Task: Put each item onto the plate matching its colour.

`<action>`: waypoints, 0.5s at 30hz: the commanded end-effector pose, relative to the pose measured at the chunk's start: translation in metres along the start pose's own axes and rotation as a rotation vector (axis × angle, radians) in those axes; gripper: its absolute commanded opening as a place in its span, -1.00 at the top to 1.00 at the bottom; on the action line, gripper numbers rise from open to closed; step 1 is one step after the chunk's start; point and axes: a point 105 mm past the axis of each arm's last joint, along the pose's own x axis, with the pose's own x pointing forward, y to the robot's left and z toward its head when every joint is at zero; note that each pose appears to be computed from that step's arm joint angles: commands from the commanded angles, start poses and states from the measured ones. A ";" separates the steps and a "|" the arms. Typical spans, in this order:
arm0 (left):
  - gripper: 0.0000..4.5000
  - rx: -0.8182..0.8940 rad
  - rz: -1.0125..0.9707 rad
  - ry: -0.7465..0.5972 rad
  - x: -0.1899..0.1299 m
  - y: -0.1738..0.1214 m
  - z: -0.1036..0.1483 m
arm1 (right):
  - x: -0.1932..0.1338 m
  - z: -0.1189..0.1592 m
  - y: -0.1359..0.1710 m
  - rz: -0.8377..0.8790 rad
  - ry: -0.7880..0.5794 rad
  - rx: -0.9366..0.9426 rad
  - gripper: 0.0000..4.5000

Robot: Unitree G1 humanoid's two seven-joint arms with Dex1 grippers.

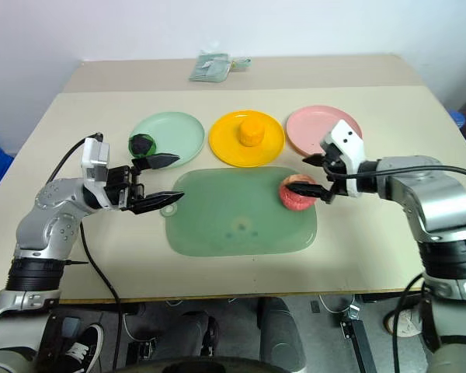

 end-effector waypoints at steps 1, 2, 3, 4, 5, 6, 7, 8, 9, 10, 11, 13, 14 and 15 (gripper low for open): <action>-1.00 0.023 -0.035 -0.016 0.008 -0.001 0.007 | -0.004 0.000 -0.002 -0.050 0.003 -0.052 -0.98; -1.00 0.026 -0.038 -0.015 0.008 -0.001 0.006 | -0.003 -0.003 -0.003 -0.059 0.009 -0.050 -0.98; -1.00 0.031 -0.042 -0.011 0.009 -0.001 0.006 | -0.002 -0.006 -0.003 -0.064 0.017 -0.046 -0.98; -1.00 0.036 -0.044 -0.007 0.009 0.000 0.006 | -0.001 -0.009 -0.003 -0.067 0.025 -0.045 -0.98; -1.00 0.038 -0.044 -0.006 0.009 0.001 0.007 | 0.000 -0.014 -0.003 -0.070 0.049 -0.052 -0.98; -1.00 0.040 -0.043 -0.005 0.009 0.002 0.007 | 0.001 -0.020 -0.003 -0.072 0.073 -0.061 -0.98; -1.00 0.043 -0.042 -0.003 0.008 0.003 0.008 | 0.002 -0.024 -0.002 -0.069 0.084 -0.056 -0.98; -1.00 0.047 -0.041 -0.001 0.008 0.003 0.008 | 0.003 -0.026 -0.002 -0.070 0.085 -0.055 -0.98; -1.00 0.048 -0.039 0.001 0.007 0.004 0.009 | 0.003 -0.024 -0.005 -0.084 0.071 -0.048 -0.98; -1.00 0.049 -0.038 0.002 0.007 0.004 0.009 | 0.003 -0.022 -0.006 -0.087 0.054 -0.034 -0.88; -1.00 0.051 -0.034 0.002 0.006 0.004 0.009 | 0.003 -0.018 -0.005 -0.080 0.038 -0.027 -0.74; -1.00 0.050 -0.029 0.004 0.005 0.004 0.009 | 0.004 -0.010 -0.005 -0.076 0.004 -0.027 -0.42; -1.00 0.051 -0.025 0.004 0.004 0.004 0.009 | 0.004 -0.006 -0.006 -0.080 -0.012 -0.032 -0.28; -1.00 0.052 -0.017 0.004 0.004 0.005 0.009 | 0.005 -0.001 -0.007 -0.083 -0.029 -0.037 -0.26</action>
